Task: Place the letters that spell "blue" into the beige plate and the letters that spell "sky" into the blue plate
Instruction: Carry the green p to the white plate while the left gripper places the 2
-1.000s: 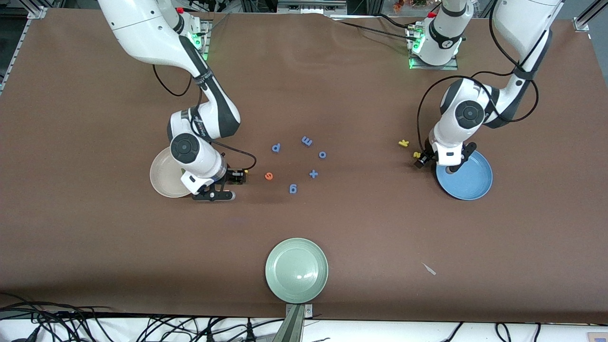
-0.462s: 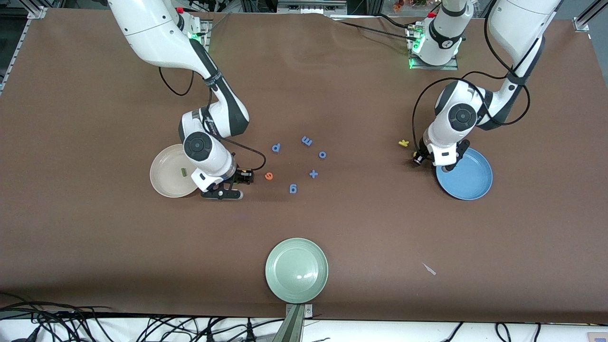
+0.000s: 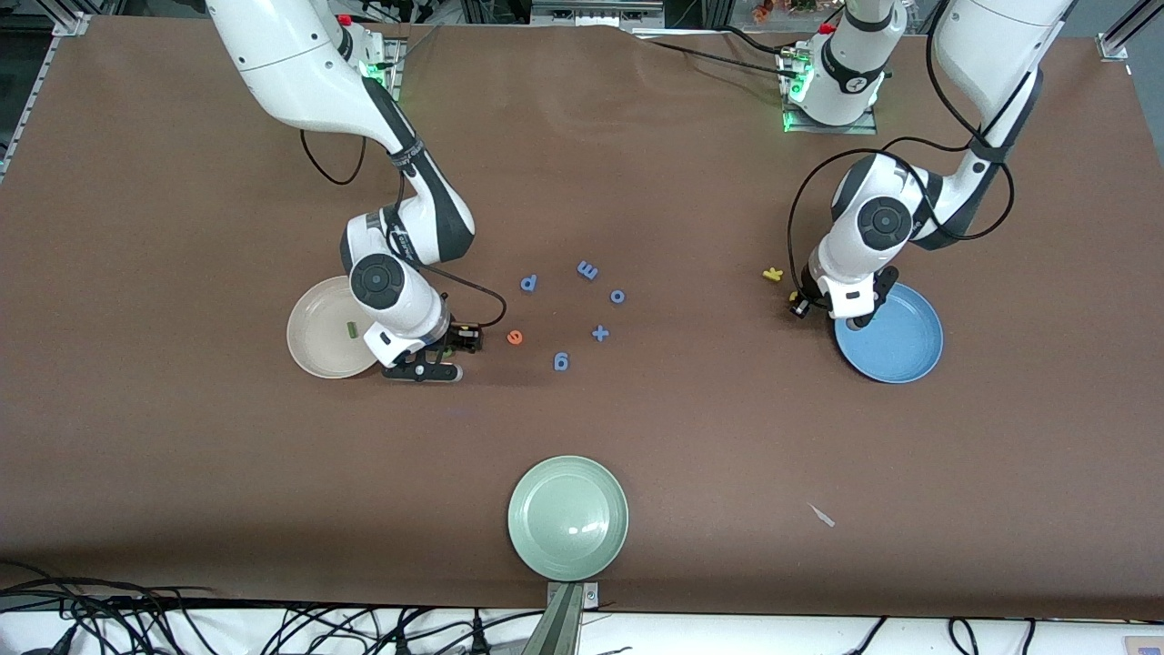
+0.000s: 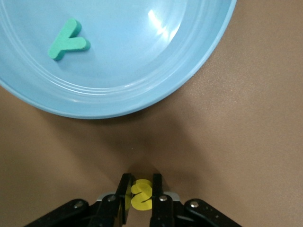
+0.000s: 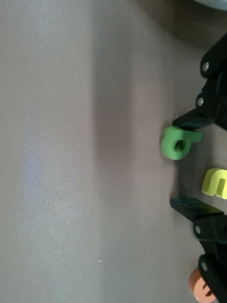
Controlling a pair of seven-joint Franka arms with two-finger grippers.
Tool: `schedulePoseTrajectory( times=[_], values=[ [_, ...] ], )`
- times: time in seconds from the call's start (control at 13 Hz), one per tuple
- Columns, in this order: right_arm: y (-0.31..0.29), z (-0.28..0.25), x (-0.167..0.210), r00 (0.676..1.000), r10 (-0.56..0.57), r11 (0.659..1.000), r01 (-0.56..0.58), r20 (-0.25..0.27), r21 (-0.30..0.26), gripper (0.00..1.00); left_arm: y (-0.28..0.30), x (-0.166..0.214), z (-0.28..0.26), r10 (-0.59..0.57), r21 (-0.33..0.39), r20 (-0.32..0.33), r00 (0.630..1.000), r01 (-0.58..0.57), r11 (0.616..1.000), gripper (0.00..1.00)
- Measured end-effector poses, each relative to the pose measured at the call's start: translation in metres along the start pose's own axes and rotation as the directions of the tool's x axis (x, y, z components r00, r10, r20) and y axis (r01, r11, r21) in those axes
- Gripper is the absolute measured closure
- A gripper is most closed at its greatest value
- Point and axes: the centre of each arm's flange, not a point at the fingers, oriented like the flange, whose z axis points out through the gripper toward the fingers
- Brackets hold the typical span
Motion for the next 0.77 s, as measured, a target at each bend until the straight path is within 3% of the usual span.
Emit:
schedulePoseTrajectory(
  times=[0.23,0.54,0.69,0.77],
  values=[
    [0.001,0.001,0.0,1.0,-0.003,1.0,0.003,0.001,-0.004,0.32,0.001,0.006,-0.004,-0.014,-0.008,-0.004,1.0,0.014,1.0,0.78],
    [0.008,-0.001,0.003,0.999,-0.032,0.999,0.032,-0.004,-0.011,0.44,0.009,0.042,-0.038,-0.06,0.014,-0.027,0.998,0.061,0.998,0.78],
    [0.012,-0.003,0.004,0.999,-0.045,0.999,0.045,-0.006,-0.014,0.66,0.015,0.059,-0.058,-0.047,0.022,-0.009,0.999,0.047,0.999,0.78],
    [0.014,-0.004,0.004,0.999,-0.049,0.999,0.049,-0.007,-0.015,0.66,0.012,0.07,-0.063,-0.031,0.016,0.002,1.0,0.031,0.999,0.78]
  ],
)
